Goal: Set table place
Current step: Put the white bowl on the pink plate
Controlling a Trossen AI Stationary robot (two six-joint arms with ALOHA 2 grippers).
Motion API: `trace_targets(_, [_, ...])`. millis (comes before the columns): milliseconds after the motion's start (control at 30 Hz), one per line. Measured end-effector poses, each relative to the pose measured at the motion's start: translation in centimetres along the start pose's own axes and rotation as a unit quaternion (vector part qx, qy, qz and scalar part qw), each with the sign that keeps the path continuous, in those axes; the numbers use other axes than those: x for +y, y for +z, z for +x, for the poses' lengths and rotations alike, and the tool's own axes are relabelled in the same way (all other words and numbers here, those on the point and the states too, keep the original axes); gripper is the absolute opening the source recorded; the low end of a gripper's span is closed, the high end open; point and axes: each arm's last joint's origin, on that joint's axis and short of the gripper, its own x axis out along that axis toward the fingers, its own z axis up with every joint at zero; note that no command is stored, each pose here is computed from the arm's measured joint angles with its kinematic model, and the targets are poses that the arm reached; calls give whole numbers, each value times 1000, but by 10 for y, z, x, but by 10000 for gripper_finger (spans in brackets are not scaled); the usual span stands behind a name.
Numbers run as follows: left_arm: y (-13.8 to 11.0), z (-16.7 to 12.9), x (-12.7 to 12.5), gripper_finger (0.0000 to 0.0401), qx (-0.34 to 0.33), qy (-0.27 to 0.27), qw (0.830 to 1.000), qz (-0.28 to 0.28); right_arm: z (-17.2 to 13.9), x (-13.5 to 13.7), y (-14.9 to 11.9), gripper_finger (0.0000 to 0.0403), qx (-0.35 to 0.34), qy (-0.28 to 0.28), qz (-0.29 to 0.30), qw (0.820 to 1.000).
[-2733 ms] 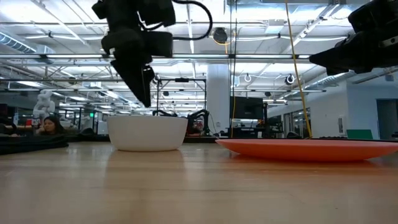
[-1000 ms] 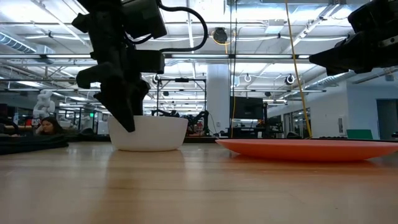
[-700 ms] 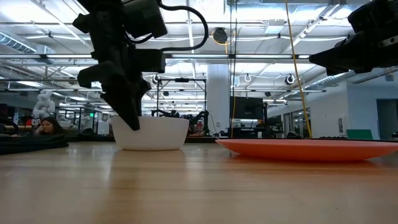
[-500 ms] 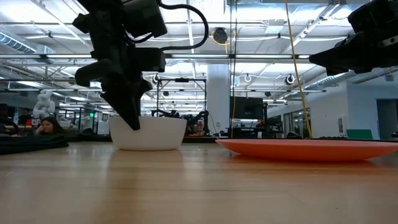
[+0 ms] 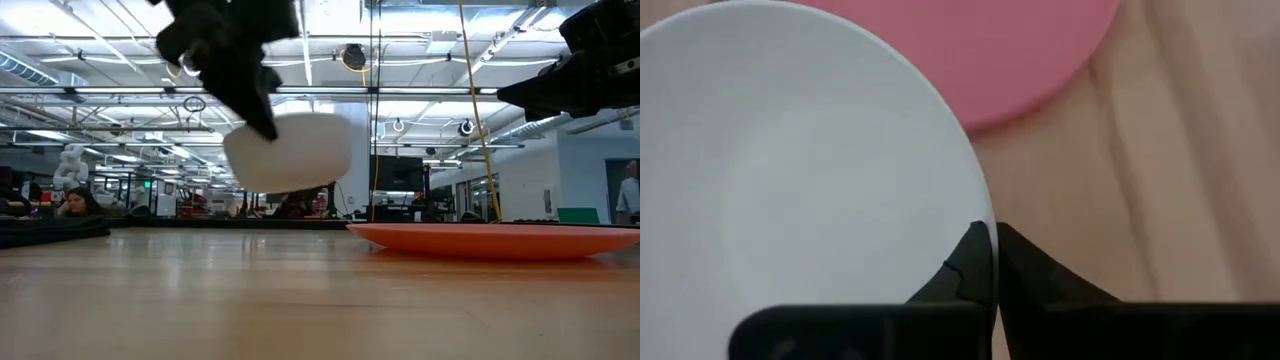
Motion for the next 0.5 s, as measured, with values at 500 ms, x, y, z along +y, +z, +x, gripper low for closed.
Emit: trace_targets(500, [53,-8,5,2,17,-16,999,26,0,0,2,0,-12,-2,2,1000])
